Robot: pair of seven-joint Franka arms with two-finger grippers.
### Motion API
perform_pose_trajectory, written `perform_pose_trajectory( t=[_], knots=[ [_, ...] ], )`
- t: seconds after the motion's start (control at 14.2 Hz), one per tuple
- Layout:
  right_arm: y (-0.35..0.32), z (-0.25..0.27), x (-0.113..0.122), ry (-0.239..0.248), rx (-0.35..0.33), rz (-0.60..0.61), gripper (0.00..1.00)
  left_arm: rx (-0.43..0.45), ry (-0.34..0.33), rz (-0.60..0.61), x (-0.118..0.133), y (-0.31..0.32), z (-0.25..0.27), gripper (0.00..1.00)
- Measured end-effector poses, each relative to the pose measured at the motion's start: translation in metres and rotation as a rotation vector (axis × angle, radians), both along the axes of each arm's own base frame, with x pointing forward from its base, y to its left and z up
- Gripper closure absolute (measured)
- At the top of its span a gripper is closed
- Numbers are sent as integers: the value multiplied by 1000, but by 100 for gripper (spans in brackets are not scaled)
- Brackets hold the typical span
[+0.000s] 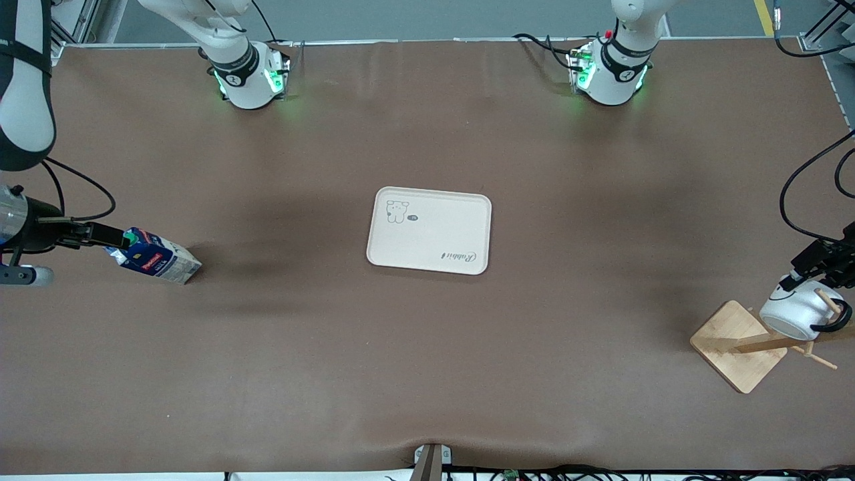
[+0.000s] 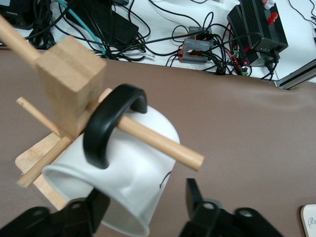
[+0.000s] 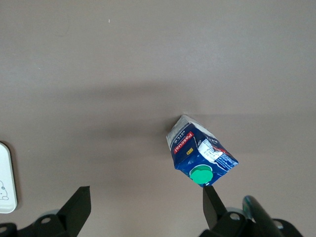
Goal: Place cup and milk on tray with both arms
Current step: 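Grasp the milk carton with the right gripper while the left gripper grasps the mug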
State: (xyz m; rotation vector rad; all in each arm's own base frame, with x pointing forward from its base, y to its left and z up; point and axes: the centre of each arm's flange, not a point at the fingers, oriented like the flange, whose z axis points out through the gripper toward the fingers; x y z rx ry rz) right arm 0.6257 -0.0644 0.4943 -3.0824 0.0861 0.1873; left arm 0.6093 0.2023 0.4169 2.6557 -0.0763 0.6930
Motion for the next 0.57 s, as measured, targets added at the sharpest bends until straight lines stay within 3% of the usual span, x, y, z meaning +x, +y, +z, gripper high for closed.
perform_pose_trajectory(
  t=[0.35,0.57],
  knots=[
    [-33,-48,6,74,7,-57,0,-2,-2,-29,6,-18,0,89],
    [-54,-79,8,119,15,-111,0,2,-7,-31,7,-21,1,91]
  ],
)
